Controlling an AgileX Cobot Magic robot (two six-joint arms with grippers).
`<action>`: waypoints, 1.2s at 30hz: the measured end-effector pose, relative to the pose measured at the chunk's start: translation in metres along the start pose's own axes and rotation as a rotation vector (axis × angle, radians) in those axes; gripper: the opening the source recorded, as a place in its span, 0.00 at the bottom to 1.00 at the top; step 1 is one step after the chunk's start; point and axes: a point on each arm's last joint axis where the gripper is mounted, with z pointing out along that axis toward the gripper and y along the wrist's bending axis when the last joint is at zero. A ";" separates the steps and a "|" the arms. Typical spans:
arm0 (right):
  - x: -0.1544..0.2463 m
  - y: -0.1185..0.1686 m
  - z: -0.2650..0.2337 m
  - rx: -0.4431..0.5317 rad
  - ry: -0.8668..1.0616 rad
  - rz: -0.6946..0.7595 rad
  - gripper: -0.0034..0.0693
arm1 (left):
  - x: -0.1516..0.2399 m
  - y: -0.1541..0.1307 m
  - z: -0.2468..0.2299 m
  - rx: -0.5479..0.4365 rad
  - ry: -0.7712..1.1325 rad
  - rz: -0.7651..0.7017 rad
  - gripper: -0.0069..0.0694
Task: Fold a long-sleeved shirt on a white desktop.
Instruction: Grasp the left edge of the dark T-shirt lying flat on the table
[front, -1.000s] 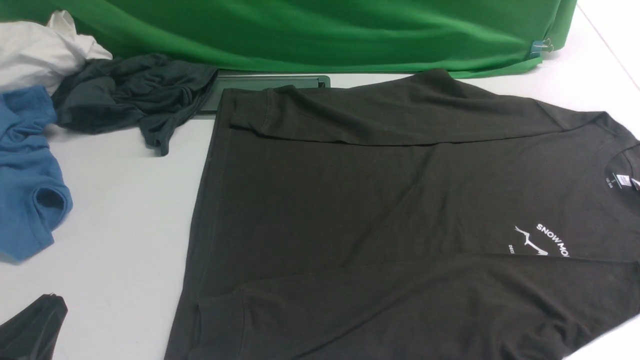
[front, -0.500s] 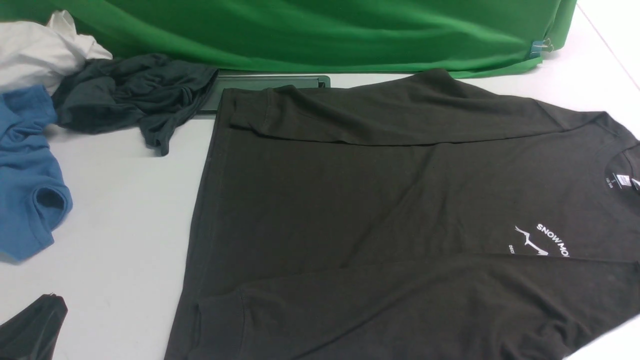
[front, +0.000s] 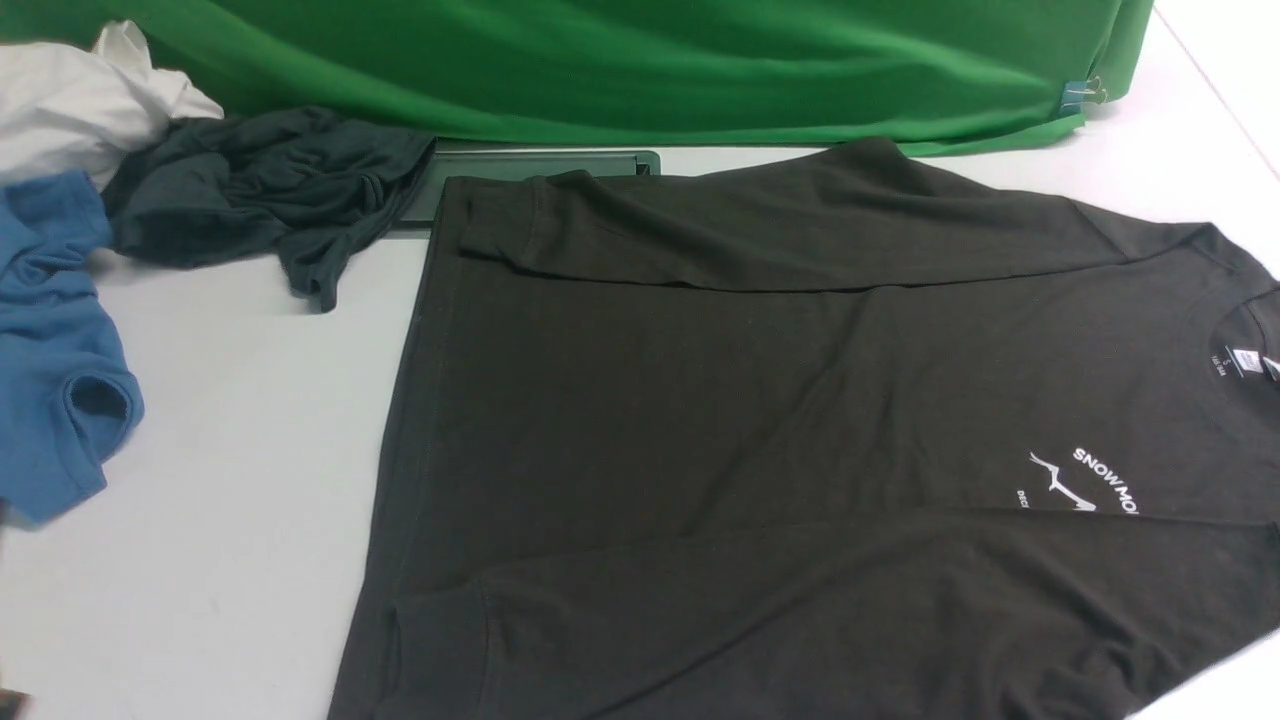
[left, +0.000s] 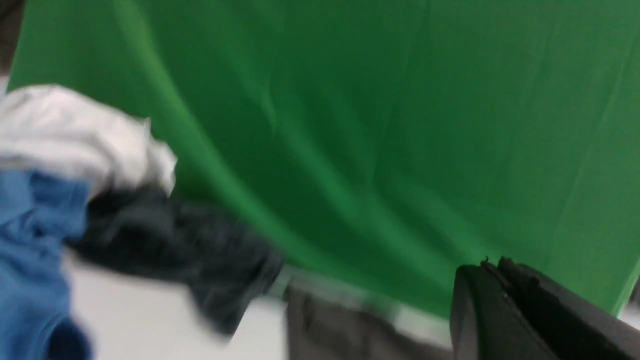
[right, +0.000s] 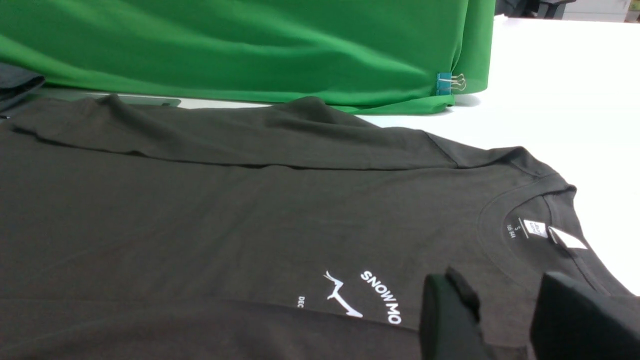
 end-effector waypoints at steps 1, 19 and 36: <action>0.000 0.000 0.000 0.000 0.000 0.000 0.38 | -0.002 0.000 0.000 0.003 -0.026 -0.039 0.12; 0.000 0.000 0.000 0.000 0.000 0.000 0.38 | -0.042 -0.102 0.066 0.450 1.005 0.346 0.12; 0.000 0.000 0.000 0.000 0.000 0.000 0.38 | 0.049 -0.116 0.123 0.512 1.417 0.566 0.12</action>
